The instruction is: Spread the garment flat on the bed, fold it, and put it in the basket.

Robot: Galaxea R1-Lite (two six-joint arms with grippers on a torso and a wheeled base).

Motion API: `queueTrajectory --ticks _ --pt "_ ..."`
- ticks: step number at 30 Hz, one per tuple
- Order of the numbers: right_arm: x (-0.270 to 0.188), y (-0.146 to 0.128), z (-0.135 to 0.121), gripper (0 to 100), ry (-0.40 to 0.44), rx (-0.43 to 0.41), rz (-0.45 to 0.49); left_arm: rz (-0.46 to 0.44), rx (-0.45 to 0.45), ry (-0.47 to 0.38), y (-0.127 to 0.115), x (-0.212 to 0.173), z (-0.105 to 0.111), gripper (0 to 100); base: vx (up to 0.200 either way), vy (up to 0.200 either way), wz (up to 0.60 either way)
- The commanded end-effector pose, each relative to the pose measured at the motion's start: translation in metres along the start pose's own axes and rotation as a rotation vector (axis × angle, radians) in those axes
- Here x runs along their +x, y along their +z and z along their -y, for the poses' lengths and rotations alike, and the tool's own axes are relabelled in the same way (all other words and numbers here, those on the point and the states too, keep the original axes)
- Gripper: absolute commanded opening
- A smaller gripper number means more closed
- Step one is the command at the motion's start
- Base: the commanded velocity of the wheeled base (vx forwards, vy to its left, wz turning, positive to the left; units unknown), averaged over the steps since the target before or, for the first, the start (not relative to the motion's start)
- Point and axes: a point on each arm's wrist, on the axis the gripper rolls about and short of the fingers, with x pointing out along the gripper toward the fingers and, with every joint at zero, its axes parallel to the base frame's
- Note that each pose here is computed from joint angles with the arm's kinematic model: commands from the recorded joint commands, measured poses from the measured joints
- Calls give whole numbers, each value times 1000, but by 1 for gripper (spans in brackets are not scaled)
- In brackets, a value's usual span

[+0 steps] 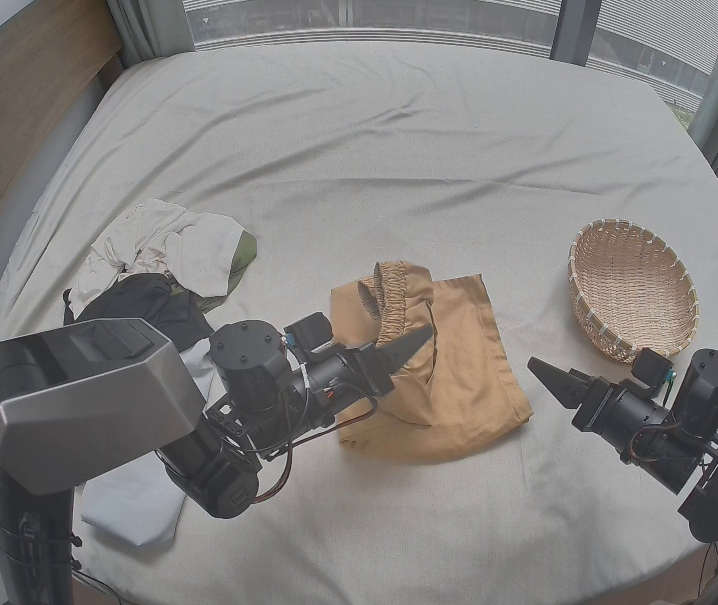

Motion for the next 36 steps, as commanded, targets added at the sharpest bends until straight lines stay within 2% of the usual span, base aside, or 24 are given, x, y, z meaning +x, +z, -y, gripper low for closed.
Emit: queueTrajectory --ticks 1,12,20,24,26,36 --pt "-2 -1 1 100 -3 0 -5 -23 3 10 -8 3 0 100 0 0 0" --pt "-8 -8 6 100 -33 5 -45 -64 37 6 -18 6 9 100 0 0 0" --pt "-14 -14 11 100 -61 22 -79 -46 42 21 -13 3 10 100 0 0 0" --pt "-12 -37 24 100 -134 67 -196 -39 84 115 -7 -21 -4 100 0 0 0" --pt "-8 -44 27 100 -150 89 -226 -36 87 133 -5 -33 -6 100 0 0 0" --pt "23 -63 40 100 -186 128 -271 -38 88 254 16 -105 -1 100 0 0 0"
